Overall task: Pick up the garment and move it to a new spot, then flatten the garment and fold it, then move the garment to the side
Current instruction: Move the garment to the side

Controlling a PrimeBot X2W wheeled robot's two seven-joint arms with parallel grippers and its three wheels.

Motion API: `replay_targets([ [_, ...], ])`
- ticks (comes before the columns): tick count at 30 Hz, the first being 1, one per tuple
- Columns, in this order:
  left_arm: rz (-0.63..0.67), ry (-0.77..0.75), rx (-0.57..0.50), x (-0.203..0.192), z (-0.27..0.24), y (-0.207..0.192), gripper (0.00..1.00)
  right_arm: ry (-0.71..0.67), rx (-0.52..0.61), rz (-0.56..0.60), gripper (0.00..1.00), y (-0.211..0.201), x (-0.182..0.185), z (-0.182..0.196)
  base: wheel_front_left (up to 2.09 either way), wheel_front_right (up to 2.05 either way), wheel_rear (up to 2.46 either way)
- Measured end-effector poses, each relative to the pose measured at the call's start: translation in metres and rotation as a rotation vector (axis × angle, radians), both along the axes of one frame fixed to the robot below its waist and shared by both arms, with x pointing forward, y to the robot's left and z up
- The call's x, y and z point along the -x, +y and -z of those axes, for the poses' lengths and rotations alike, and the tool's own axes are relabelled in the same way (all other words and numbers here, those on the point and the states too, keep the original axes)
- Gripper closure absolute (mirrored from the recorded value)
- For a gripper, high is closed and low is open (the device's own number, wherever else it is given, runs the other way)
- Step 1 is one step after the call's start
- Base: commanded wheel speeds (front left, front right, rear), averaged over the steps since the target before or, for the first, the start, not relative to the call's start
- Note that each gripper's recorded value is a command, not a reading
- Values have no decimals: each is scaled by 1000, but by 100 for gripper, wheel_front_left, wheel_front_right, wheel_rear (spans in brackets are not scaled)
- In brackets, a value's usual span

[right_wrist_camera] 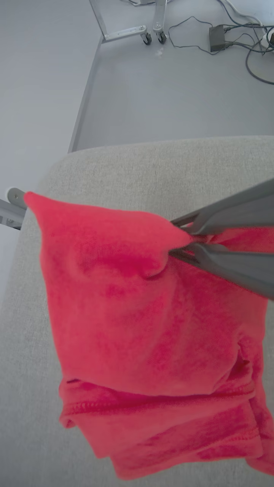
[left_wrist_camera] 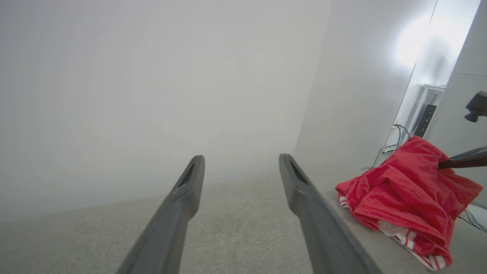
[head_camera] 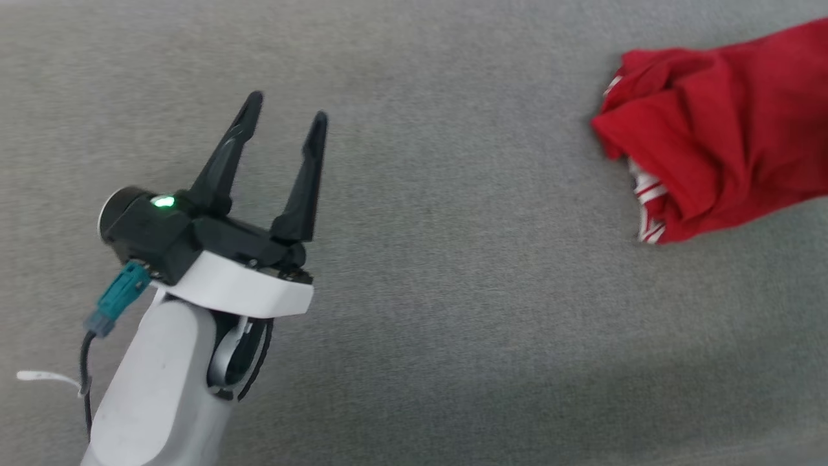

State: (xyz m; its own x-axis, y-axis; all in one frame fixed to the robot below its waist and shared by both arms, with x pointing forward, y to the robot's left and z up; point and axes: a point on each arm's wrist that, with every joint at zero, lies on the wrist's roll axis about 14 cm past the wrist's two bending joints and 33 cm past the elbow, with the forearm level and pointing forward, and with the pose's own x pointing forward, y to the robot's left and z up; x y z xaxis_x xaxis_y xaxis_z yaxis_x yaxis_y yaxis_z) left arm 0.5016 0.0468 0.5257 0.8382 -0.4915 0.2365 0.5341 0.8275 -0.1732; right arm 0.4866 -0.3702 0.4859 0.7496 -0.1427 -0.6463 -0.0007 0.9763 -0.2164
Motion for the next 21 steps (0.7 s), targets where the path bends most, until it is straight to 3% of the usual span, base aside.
replay_targets([
  [13,248,-4,18,-8,18,-82,0,-53,265,164,100,-94,4,-16,0,0,0],
  [21,281,18,14,-11,32,-91,0,-27,289,233,100,-107,-2,15,0,0,0],
])
